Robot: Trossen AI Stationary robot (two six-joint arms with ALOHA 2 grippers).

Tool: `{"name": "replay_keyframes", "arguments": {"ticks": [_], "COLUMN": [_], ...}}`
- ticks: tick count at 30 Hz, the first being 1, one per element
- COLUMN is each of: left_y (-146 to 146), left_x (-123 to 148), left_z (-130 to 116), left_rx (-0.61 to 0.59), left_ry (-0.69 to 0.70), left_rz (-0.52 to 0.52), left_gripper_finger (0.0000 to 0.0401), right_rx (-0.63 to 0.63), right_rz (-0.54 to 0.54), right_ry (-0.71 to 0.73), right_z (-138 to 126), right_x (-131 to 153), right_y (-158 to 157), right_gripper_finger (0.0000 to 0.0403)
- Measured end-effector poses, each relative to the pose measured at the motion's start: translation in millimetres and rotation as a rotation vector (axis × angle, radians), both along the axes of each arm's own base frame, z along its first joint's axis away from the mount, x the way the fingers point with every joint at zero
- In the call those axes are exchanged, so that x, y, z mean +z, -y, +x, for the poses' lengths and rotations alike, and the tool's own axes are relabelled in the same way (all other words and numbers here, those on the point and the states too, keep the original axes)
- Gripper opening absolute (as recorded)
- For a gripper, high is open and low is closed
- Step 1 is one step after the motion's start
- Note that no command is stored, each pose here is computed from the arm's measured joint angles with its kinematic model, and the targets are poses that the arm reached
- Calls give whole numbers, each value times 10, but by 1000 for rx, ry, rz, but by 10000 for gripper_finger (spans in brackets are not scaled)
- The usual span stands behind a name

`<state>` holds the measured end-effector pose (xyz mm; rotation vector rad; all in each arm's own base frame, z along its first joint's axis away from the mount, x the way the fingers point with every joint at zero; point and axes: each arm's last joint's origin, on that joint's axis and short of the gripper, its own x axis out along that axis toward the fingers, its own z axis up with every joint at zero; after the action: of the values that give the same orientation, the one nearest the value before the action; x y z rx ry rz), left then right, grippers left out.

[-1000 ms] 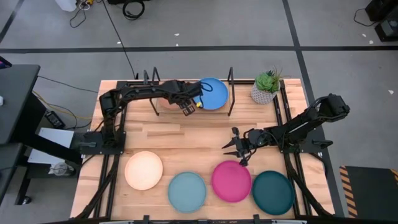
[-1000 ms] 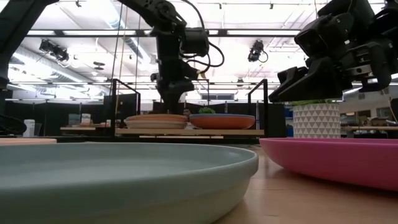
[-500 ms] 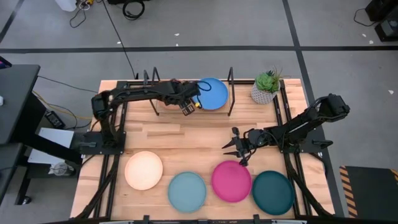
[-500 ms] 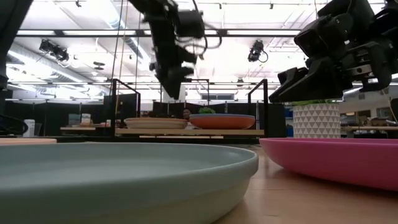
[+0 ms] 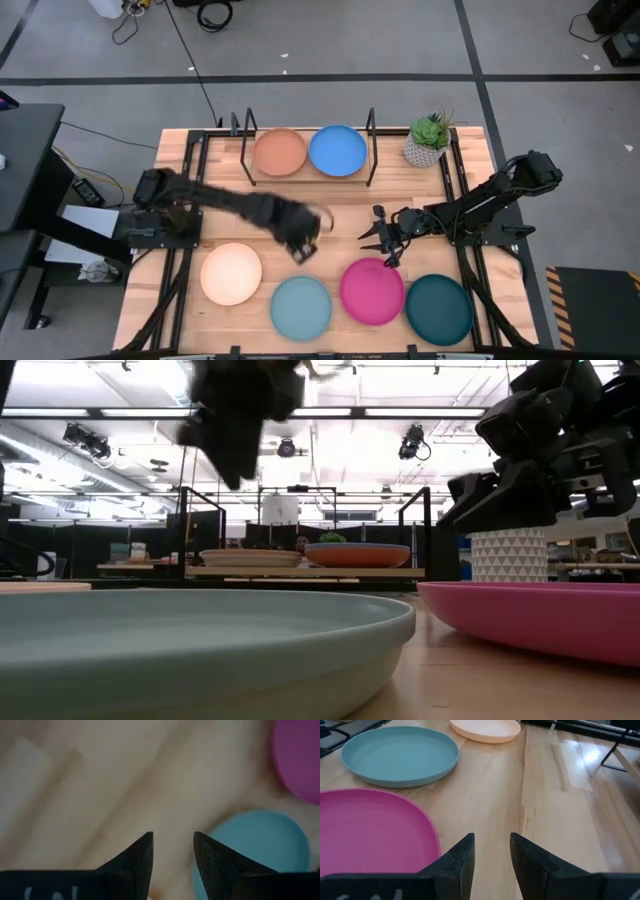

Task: Place and stack plates onto a shelf
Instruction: Stack the white plate on top of the brown plate on the shelf

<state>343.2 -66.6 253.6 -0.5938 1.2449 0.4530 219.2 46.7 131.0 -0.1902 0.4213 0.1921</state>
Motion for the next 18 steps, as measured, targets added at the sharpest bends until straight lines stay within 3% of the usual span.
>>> {"name": "replay_keyframes", "arguments": {"ticks": [8,18], "left_y": [733,1018], "left_x": [-242,-626], "left_z": [-364,-698], "left_rx": [250,464], "left_ry": [-38,-135], "left_rz": [33,63], "left_gripper_finger": [148,148], "right_rx": [21,37], "right_rz": [-43,-74], "right_ry": [16,58], "right_z": [3,17], "right_x": [8,40], "right_y": [0,-3], "right_gripper_finger": [130,130]}}
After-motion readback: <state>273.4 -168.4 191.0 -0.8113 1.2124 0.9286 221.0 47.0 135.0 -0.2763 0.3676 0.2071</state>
